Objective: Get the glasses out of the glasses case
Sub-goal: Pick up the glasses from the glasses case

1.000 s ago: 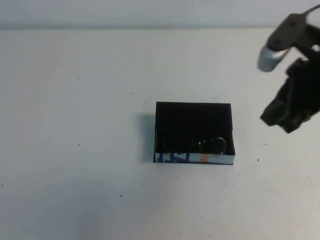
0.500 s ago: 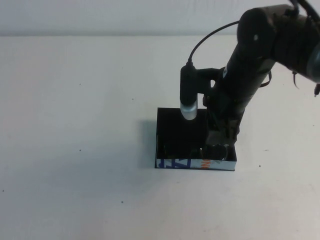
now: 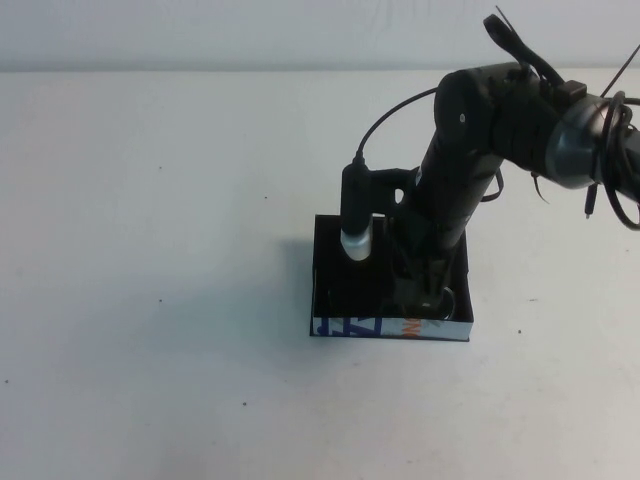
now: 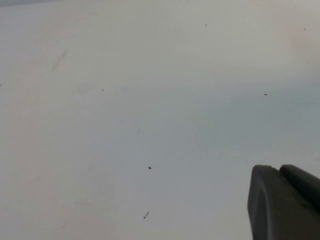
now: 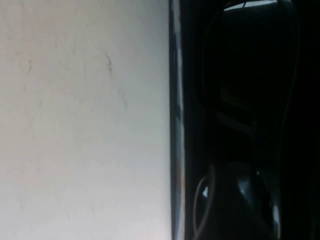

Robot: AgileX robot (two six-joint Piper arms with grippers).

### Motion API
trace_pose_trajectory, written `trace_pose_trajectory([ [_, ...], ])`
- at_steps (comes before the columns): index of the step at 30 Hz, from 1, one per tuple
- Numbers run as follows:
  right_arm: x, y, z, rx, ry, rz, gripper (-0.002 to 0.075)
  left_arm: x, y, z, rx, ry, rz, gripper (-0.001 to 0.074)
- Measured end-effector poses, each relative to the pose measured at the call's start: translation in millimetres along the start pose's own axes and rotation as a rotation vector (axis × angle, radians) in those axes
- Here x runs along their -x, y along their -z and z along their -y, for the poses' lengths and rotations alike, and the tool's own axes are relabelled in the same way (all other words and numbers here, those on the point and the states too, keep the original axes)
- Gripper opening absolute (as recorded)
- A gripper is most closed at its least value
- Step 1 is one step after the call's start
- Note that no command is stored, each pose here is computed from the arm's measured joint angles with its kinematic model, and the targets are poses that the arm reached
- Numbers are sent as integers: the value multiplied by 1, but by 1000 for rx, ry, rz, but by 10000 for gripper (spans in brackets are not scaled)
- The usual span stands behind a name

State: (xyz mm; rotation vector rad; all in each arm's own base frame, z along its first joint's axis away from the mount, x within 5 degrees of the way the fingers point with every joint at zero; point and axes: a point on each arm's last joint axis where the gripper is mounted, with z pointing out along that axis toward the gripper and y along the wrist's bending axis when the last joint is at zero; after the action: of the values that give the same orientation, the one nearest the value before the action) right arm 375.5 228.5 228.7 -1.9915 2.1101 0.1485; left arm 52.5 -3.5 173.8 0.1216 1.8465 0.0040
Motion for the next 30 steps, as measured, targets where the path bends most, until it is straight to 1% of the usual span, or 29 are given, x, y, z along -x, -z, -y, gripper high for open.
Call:
trace_pose_trajectory([
  [6, 3, -10, 2, 10, -14, 24, 302, 0, 0, 0, 0, 0, 0, -4],
  [17, 4, -30, 7, 5, -28, 36, 297, 0, 0, 0, 0, 0, 0, -4],
  [19, 3, -35, 7, 14, -31, 32, 285, 0, 0, 0, 0, 0, 0, -4],
  [22, 3, -39, 8, 19, -33, 28, 229, 0, 0, 0, 0, 0, 0, -4],
  [27, 4, -34, 7, 19, -34, 37, 82, 0, 0, 0, 0, 0, 0, -4],
  [30, 6, -18, 6, 2, -51, 46, 57, 0, 0, 0, 0, 0, 0, -4],
])
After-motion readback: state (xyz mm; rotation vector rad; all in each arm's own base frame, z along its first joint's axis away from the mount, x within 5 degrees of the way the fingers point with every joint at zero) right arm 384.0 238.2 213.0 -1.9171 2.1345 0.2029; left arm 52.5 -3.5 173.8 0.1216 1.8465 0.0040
